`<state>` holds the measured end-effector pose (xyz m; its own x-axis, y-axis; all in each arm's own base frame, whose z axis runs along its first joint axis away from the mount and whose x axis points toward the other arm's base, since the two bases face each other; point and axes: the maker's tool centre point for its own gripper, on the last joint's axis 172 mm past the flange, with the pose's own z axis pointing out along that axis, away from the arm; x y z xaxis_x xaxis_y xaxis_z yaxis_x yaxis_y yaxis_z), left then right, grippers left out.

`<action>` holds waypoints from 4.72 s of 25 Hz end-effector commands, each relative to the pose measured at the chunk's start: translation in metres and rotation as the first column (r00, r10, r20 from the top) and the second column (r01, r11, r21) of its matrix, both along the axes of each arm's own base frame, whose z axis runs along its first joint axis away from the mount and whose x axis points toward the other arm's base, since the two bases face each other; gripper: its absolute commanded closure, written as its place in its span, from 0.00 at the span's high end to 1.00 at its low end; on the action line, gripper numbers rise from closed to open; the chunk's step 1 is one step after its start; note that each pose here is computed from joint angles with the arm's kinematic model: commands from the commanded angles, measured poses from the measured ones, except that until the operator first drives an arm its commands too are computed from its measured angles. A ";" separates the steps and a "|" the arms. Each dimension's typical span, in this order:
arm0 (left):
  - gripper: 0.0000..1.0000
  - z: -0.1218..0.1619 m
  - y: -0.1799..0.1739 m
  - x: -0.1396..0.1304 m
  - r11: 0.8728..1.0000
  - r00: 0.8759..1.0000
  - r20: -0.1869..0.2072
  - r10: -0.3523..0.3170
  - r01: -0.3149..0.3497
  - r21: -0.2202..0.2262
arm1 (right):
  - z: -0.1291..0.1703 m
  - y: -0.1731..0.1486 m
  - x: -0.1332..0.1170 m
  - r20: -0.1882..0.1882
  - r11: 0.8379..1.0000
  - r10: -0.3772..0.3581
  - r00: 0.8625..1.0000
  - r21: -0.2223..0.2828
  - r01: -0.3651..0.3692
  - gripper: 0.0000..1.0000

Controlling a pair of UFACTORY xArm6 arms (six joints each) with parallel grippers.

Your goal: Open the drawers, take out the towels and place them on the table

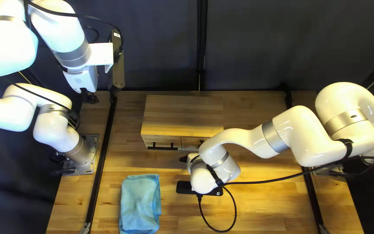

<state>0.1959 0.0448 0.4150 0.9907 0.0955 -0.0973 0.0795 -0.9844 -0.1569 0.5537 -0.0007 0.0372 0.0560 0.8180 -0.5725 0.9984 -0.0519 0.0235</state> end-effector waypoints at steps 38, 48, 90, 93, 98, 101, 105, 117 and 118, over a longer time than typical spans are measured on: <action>1.00 0.000 0.000 0.000 1.000 1.000 0.000 0.000 0.000 0.000 | 0.007 0.025 0.005 0.003 1.000 0.011 1.000 -0.002 -0.011 0.00; 1.00 0.000 0.000 0.000 1.000 1.000 0.000 0.000 0.000 0.000 | 0.014 0.060 0.009 0.008 1.000 0.017 1.000 0.007 -0.017 0.00; 1.00 0.000 0.000 0.000 1.000 1.000 0.000 0.000 0.000 0.000 | 0.013 0.117 0.024 -0.014 0.997 0.043 0.999 0.061 -0.042 1.00; 1.00 0.000 0.000 0.000 1.000 1.000 0.000 0.000 0.000 0.000 | 0.029 0.118 0.025 0.004 0.997 0.017 1.000 0.072 -0.017 1.00; 1.00 0.000 0.000 0.000 1.000 1.000 0.000 0.000 0.000 0.000 | 0.059 0.118 0.026 0.028 0.993 -0.039 0.999 0.110 0.035 1.00; 1.00 0.000 0.000 0.000 1.000 1.000 0.000 0.000 0.000 0.000 | 0.074 0.116 0.022 0.041 0.991 -0.061 0.997 0.122 0.056 1.00; 1.00 0.000 0.000 0.000 1.000 1.000 0.000 0.000 0.000 0.000 | 0.084 0.110 0.016 0.047 0.989 -0.075 0.996 0.129 0.069 1.00; 1.00 0.000 0.000 0.000 1.000 1.000 0.000 0.000 0.000 0.000 | 0.068 0.077 -0.004 0.020 0.986 -0.084 0.996 0.149 0.080 1.00; 1.00 0.000 0.000 0.000 1.000 1.000 0.000 0.000 0.000 0.000 | 0.067 0.076 -0.004 0.019 0.986 -0.083 0.996 0.150 0.080 1.00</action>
<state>0.1959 0.0448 0.4150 0.9907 0.0955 -0.0973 0.0795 -0.9844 -0.1569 0.5505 0.0783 0.1077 0.1422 0.8841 -0.4451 0.9894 -0.1400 0.0379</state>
